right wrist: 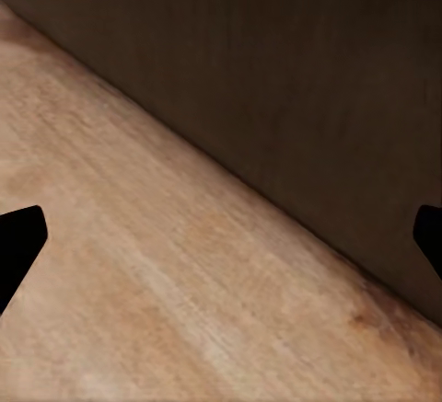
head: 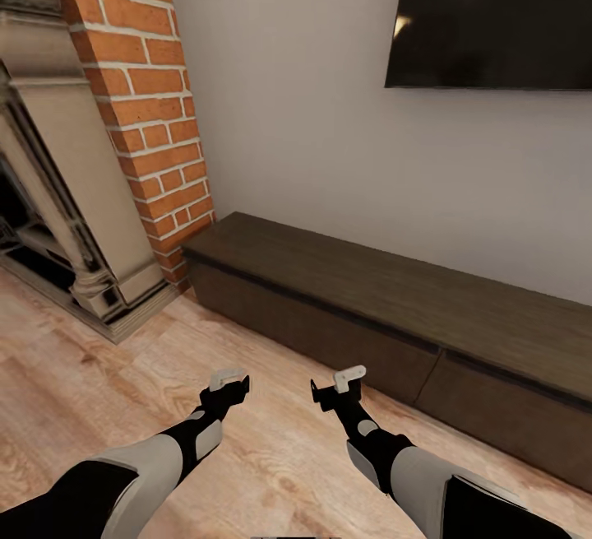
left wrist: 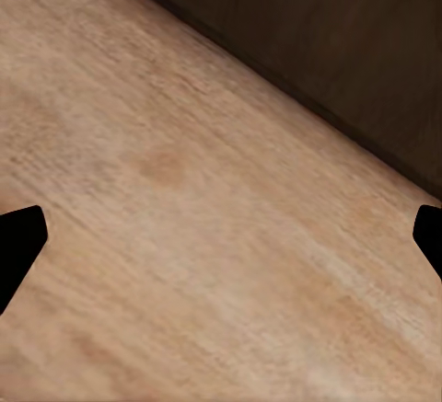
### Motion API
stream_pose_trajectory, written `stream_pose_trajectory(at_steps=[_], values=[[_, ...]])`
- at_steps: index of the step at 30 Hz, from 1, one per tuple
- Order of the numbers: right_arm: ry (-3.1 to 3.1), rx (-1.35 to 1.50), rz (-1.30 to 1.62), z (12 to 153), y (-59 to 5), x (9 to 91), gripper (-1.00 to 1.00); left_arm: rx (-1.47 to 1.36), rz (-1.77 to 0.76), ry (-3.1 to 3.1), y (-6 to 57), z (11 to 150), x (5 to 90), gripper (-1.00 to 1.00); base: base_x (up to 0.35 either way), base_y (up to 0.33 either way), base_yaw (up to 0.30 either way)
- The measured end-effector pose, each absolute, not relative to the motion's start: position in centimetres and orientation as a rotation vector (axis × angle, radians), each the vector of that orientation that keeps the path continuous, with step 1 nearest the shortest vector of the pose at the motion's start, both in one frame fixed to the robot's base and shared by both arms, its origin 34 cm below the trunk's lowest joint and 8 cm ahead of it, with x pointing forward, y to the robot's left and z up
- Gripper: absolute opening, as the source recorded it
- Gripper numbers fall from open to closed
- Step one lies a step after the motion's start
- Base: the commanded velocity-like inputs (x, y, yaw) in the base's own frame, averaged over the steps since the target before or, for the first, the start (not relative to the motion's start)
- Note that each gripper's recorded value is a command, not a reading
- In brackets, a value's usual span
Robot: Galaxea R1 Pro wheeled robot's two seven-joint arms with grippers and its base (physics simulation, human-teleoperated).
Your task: Place each of the two pumpkins and all three candles from the living room inside a cabinet in the living room (use any cabinet), then make sure every cabinet is closed, and position the cauldron so it is next to a table in the living room.
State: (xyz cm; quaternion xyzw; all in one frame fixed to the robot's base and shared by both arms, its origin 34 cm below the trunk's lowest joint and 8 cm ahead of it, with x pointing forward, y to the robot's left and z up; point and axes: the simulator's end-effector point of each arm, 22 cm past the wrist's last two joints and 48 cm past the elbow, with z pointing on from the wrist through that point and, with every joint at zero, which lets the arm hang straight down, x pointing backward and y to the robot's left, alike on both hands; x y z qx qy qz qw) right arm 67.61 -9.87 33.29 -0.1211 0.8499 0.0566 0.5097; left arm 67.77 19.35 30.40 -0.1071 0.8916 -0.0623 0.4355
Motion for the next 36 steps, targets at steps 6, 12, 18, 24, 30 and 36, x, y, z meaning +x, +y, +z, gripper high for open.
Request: stream_pose_trajectory(at_steps=[6, 12, 18, 24, 30, 36], values=[[2.018, -0.293, 0.133, 35.1, -9.8, 68.1, 1.0, -0.264, -0.157, 2.19, 19.4, 32.2, 68.3, 1.0, 0.0, 0.0, 0.255], [1.997, -0.295, 0.131, 36.4, -9.8, 68.4, 1.0, -0.262, -0.157, 2.168, 19.4, 33.6, 68.7, 1.0, 0.0, 0.0, 0.285], [2.037, -0.309, 0.124, 35.6, -9.8, 68.0, 1.0, -0.262, -0.159, 2.169, 19.4, 33.5, 68.7, 1.0, 0.0, 0.0, 0.292], [2.042, -0.324, 0.116, 36.3, -9.8, 68.0, 1.0, -0.26, -0.161, 2.15, 19.4, 34.8, 69.0, 1.0, 0.0, 0.0, 0.276], [2.026, -0.326, 0.111, 37.4, -9.9, 68.2, 1.0, -0.257, -0.163, 2.132, 19.4, 36.0, 69.3, 1.0, 0.0, 0.0, 0.248], [2.008, -0.326, 0.108, 38.6, -9.9, 68.4, 1.0, -0.255, -0.165, 2.115, 19.4, 37.1, 69.5, 1.0, 0.0, 0.0, 0.207]])
